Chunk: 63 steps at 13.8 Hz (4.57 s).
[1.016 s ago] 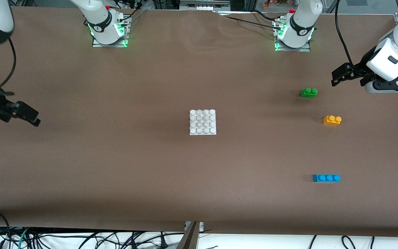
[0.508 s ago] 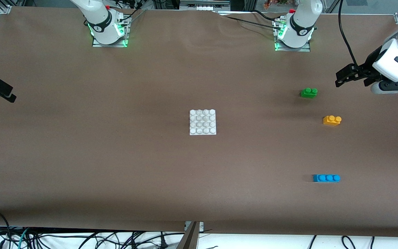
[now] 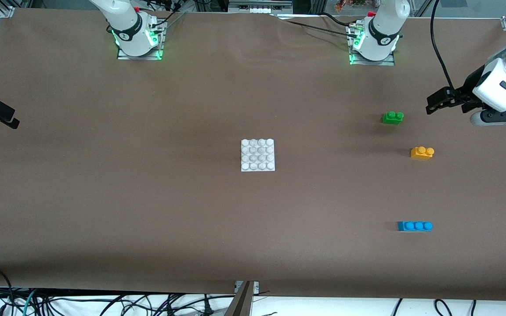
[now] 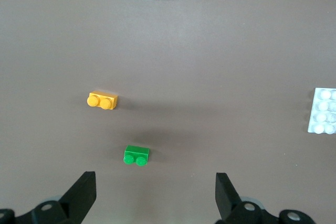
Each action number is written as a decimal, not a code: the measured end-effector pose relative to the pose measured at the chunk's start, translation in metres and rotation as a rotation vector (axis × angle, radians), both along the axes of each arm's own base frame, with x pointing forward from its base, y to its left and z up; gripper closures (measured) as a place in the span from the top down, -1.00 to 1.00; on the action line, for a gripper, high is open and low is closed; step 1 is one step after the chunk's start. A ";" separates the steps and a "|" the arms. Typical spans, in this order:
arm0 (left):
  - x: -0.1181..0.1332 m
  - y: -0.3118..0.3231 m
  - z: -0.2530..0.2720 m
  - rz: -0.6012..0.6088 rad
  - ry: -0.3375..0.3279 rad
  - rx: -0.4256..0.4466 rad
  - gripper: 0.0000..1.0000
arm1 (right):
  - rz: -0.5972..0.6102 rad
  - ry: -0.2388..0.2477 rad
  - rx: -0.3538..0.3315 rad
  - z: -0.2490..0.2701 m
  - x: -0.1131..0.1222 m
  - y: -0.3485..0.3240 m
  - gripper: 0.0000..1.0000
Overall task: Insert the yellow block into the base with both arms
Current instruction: 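Reach the left gripper down over the yellow block, then close the left gripper on the yellow block, then lift the yellow block and carry it over the white base plate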
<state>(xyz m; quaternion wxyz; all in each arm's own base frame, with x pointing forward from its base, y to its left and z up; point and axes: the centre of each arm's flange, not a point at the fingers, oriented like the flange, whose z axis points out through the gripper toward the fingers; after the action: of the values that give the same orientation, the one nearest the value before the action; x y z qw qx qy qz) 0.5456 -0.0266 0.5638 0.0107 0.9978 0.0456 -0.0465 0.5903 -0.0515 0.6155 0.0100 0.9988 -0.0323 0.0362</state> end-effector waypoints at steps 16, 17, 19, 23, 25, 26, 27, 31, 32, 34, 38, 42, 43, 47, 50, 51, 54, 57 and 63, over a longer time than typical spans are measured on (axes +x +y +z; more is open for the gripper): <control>0.037 0.136 -0.275 -0.190 -0.111 0.015 1.00 | 0.010 0.003 -0.001 -0.002 0.001 0.001 1.00; 0.033 0.141 -0.289 -0.183 -0.097 0.013 1.00 | 0.011 0.003 -0.001 -0.002 0.001 0.001 1.00; 0.026 0.153 -0.312 -0.165 -0.060 0.006 1.00 | 0.011 0.003 -0.001 -0.002 0.001 0.001 1.00; 0.003 0.161 -0.357 -0.145 -0.045 0.007 1.00 | 0.011 0.003 -0.001 -0.002 0.001 0.001 1.00; -0.008 0.159 -0.371 -0.143 -0.038 0.005 1.00 | 0.011 0.003 -0.001 -0.002 0.001 0.001 1.00; -0.010 0.158 -0.373 -0.143 -0.034 0.004 1.00 | 0.011 0.003 -0.001 -0.002 0.001 0.001 1.00; -0.011 0.158 -0.374 -0.143 -0.031 0.003 1.00 | 0.011 0.003 -0.001 -0.002 0.001 0.001 1.00; -0.020 0.157 -0.382 -0.141 -0.011 -0.003 1.00 | 0.011 0.004 -0.001 -0.002 0.001 0.001 1.00; -0.021 0.157 -0.383 -0.141 -0.007 -0.004 1.00 | 0.011 0.004 -0.001 -0.002 0.001 0.001 1.00; -0.024 0.156 -0.384 -0.141 -0.003 -0.005 1.00 | 0.011 0.004 -0.001 -0.002 0.001 0.001 1.00; -0.027 0.155 -0.381 -0.140 -0.004 -0.006 0.96 | 0.011 0.004 -0.001 -0.002 0.001 0.001 1.00; -0.028 0.155 -0.375 -0.140 -0.012 -0.004 0.36 | 0.011 0.004 -0.001 -0.002 0.001 0.001 1.00; -0.028 0.155 -0.374 -0.140 -0.013 -0.004 0.36 | 0.011 0.004 -0.001 -0.002 0.001 0.001 1.00; -0.026 0.156 -0.366 -0.140 -0.027 0.000 0.36 | 0.011 0.004 -0.001 -0.002 0.001 0.001 1.00; -0.017 0.150 -0.326 -0.125 -0.070 -0.004 0.36 | 0.011 0.004 -0.001 -0.002 0.001 0.001 1.00; -0.013 0.141 -0.309 -0.117 -0.086 -0.018 0.36 | 0.011 0.004 -0.001 -0.002 0.001 0.001 1.00; 0.004 0.076 -0.261 -0.111 -0.124 -0.061 0.36 | 0.010 0.004 -0.001 -0.002 0.001 0.001 1.00; 0.014 -0.029 -0.233 -0.072 -0.141 -0.080 0.36 | 0.010 0.004 -0.001 -0.002 0.001 0.001 1.00; 0.001 -0.217 -0.226 -0.023 -0.128 -0.110 0.36 | 0.010 0.004 -0.001 -0.002 0.001 0.000 1.00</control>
<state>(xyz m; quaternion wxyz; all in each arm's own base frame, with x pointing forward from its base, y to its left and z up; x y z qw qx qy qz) 0.5469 -0.2441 0.3381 0.0679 0.9971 0.0310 0.0149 0.5916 -0.0510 0.6130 0.0102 0.9990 -0.0274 0.0345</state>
